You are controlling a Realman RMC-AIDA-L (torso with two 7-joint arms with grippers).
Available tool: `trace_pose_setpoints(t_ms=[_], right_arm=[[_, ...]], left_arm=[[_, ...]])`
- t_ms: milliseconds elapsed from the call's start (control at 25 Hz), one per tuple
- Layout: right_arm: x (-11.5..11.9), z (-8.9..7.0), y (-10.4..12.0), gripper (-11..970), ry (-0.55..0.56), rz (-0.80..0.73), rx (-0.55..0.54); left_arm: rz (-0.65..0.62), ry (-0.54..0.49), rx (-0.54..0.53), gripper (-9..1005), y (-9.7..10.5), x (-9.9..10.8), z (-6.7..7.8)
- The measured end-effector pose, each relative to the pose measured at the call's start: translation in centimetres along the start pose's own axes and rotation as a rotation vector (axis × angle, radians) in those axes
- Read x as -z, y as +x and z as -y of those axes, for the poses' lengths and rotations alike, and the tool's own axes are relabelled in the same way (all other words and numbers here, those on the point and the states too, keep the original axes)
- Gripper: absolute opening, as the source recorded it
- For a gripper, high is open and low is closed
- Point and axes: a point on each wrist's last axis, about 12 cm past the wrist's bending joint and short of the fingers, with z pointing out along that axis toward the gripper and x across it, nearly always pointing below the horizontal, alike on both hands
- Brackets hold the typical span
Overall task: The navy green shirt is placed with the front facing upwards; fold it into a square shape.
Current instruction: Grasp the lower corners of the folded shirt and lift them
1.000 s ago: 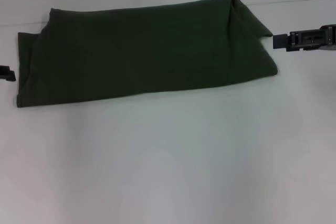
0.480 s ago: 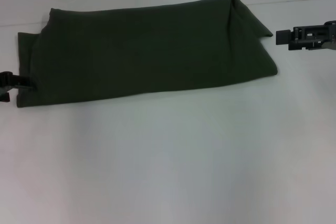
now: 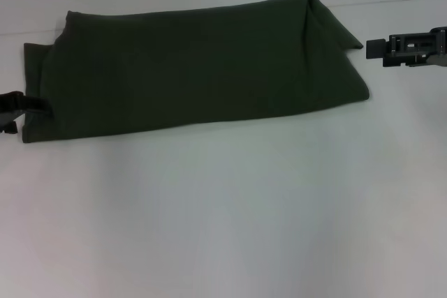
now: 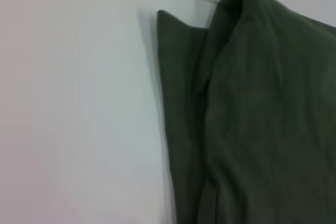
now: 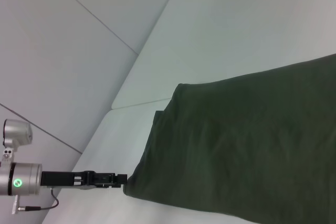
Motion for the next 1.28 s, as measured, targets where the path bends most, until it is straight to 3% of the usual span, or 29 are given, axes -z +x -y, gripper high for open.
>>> trace_pose_setpoints(t_ms=[1280], right_arm=[[0.4, 0.2, 0.1, 920, -0.004, 0.023, -0.014]], left_arm=[[0.011, -0.012, 0.008, 824, 0.2, -1.2, 0.5]])
